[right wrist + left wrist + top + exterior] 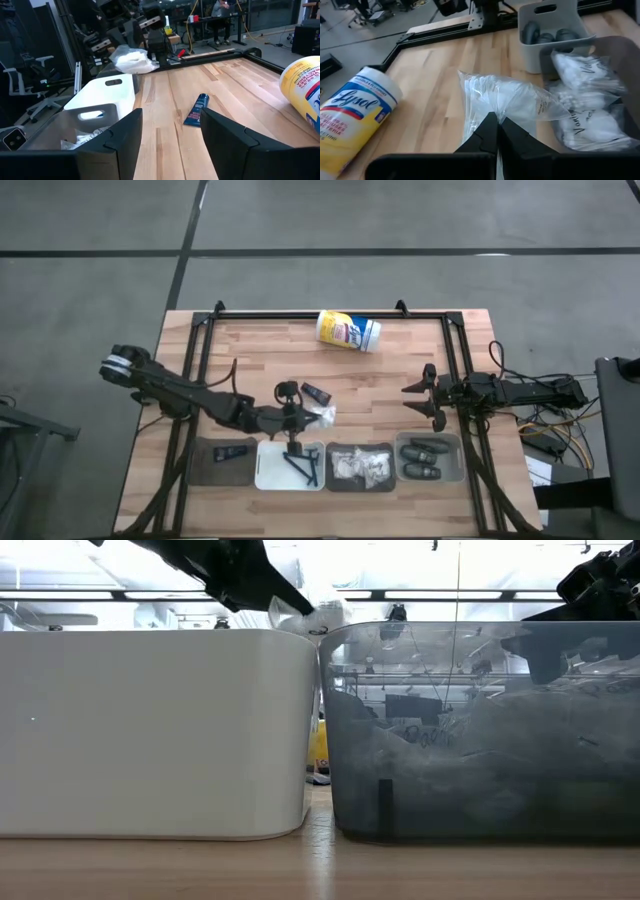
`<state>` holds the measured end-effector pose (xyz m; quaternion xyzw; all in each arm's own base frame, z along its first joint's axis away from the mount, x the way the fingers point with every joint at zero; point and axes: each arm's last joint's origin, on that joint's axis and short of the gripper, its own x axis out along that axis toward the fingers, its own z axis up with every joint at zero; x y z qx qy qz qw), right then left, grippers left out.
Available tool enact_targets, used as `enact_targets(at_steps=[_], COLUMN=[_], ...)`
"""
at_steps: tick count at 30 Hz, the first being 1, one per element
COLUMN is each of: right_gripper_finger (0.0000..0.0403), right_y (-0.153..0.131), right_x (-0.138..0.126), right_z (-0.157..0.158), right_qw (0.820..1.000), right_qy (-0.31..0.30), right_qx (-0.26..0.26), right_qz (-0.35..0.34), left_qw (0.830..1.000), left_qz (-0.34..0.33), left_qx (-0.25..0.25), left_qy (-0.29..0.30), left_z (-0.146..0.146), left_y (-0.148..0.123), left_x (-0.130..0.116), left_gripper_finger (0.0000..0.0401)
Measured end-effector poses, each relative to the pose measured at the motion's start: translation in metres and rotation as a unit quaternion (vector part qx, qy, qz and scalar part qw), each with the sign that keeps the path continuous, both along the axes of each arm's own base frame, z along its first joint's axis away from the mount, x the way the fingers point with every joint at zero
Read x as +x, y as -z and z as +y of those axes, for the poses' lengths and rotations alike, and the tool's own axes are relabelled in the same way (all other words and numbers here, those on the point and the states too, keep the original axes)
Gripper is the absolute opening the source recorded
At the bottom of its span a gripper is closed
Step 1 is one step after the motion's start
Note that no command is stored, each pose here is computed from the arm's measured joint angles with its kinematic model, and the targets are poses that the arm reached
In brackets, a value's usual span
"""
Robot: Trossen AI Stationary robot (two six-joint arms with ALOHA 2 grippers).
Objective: Pick & Place Travel size toiletries
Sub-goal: Put the cotton pack into the right black bin
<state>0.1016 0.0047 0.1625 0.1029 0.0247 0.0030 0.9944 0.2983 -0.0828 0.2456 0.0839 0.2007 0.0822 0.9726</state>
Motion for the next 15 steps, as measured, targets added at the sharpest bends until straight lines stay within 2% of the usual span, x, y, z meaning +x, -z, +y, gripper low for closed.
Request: enact_targets(at_steps=[3, 9, 15], right_gripper_finger=[0.0186, 0.0168, 0.0150], right_y=[0.000, 0.000, 0.000], right_x=[0.000, 0.000, 0.000], right_z=[0.000, 0.000, 0.000], right_qw=[1.000, 1.000, 1.000], right_qy=[0.000, 0.000, 0.000], right_qx=[0.000, 0.000, 0.000], right_qz=[0.000, 0.000, 0.000], left_qw=[1.000, 0.996, 0.987], left_qz=[-0.004, -0.016, -0.058], left_qx=[-0.004, -0.026, -0.044], left_qy=[0.012, 0.081, 0.142], left_z=[-0.005, -0.018, -0.027], left_y=[0.000, 0.003, 0.011], left_x=[0.000, 0.004, 0.020], left_gripper_finger=[0.0005, 0.0005, 0.0005])
